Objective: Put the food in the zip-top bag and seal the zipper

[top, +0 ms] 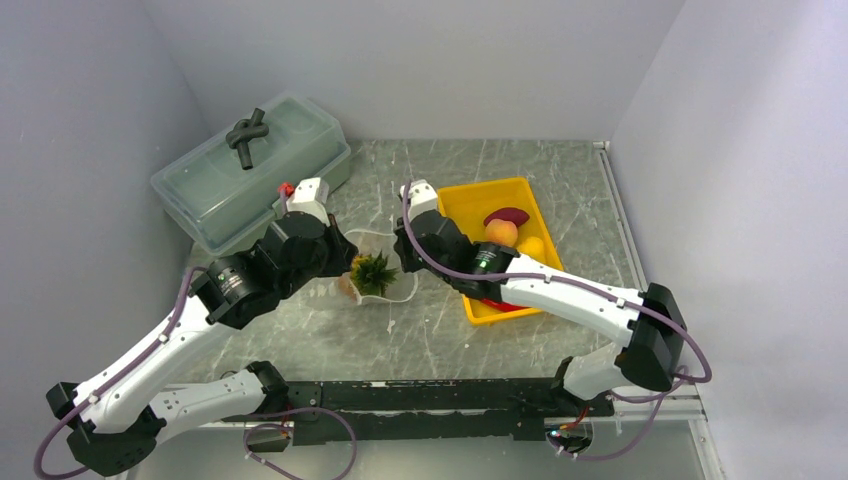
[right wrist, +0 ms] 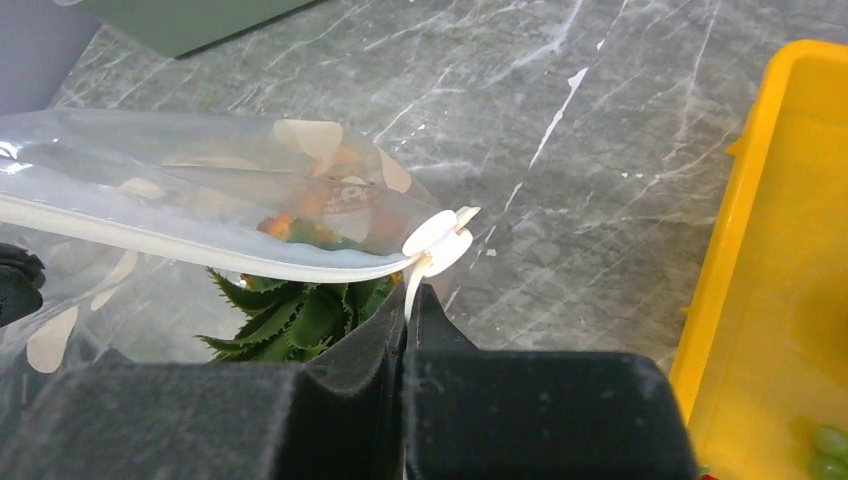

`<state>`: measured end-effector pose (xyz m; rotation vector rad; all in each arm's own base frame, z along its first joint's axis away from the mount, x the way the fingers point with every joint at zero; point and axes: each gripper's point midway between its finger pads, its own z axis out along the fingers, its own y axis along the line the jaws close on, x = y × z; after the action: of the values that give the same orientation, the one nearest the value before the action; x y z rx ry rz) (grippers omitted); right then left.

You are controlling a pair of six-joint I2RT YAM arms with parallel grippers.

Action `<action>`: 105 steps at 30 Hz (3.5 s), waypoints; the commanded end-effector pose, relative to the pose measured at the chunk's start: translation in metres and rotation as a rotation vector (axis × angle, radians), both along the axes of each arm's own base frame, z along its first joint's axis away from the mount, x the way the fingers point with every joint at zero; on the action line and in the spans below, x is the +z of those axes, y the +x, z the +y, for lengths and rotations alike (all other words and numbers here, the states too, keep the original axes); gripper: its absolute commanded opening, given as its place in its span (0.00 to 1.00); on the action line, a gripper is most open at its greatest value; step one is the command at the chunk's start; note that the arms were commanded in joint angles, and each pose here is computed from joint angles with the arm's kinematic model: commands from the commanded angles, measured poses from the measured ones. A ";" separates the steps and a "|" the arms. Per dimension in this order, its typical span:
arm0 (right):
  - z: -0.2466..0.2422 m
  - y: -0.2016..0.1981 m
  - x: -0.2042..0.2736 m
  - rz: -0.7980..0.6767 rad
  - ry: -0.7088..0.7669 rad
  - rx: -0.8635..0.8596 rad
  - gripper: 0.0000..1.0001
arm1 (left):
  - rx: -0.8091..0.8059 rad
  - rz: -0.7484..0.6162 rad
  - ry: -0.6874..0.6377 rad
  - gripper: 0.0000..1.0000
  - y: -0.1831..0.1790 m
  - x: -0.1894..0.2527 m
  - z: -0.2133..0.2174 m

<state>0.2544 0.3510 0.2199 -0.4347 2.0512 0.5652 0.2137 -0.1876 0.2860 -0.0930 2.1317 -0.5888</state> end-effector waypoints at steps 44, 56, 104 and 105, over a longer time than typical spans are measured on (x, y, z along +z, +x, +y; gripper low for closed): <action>0.003 -0.070 0.189 -0.772 -0.071 0.116 0.00 | 0.052 -0.029 0.079 0.04 0.010 -0.035 0.013; 0.024 -0.044 0.077 -0.509 -0.218 0.154 0.01 | 0.109 -0.020 0.110 0.01 0.009 -0.050 0.028; -0.036 0.126 0.016 0.209 0.141 -0.161 0.81 | -0.093 -0.041 0.092 0.00 -0.004 -0.054 0.003; -0.035 0.128 0.007 0.229 0.134 -0.167 0.81 | -0.093 -0.040 0.091 0.00 -0.004 -0.055 0.003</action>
<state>0.3810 0.2966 0.2208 -0.1389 2.2100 0.5371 0.2080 -0.1815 0.2218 0.0557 2.1709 -0.5081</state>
